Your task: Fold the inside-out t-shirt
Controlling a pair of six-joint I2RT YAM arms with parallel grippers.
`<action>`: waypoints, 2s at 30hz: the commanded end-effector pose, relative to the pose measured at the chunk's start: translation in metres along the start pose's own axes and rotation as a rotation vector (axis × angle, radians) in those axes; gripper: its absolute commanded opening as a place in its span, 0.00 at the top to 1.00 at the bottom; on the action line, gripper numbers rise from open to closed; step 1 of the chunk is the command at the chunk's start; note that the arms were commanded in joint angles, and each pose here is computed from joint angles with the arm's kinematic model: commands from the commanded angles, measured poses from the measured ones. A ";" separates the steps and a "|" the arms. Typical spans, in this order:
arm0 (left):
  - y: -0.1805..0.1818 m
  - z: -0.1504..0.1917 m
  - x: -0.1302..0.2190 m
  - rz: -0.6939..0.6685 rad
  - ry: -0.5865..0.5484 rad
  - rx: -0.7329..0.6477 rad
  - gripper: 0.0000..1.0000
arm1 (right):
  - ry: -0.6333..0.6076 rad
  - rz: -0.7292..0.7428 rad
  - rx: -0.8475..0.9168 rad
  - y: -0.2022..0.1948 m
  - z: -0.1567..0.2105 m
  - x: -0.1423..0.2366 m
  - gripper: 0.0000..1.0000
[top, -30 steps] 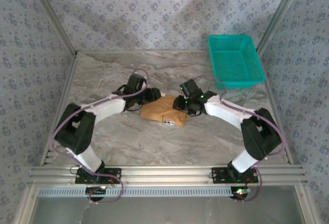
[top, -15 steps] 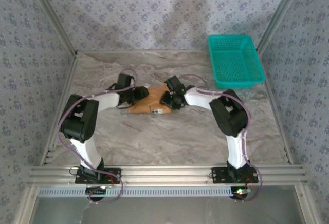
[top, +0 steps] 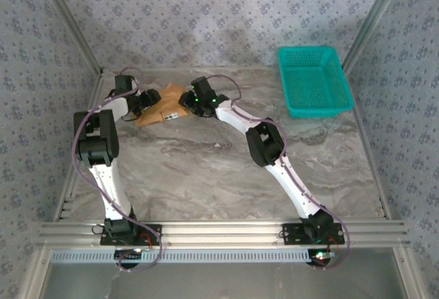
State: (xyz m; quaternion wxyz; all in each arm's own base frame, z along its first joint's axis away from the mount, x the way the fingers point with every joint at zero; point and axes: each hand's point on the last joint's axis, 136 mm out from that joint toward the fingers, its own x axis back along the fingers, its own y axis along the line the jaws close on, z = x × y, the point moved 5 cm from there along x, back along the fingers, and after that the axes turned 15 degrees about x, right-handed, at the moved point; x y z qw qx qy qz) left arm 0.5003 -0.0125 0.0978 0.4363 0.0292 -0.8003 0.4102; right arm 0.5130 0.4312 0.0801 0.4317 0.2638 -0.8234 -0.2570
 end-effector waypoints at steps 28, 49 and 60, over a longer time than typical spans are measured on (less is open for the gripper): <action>0.033 0.121 0.122 -0.143 -0.586 -0.751 0.00 | -0.364 1.030 0.462 -0.253 0.024 0.426 0.00; 0.066 0.087 0.106 -0.079 -0.620 -0.588 0.00 | -0.527 0.950 0.667 -0.269 0.049 0.395 0.00; 0.067 0.084 0.106 -0.078 -0.611 -0.573 0.00 | -0.524 0.950 0.666 -0.269 0.050 0.395 0.00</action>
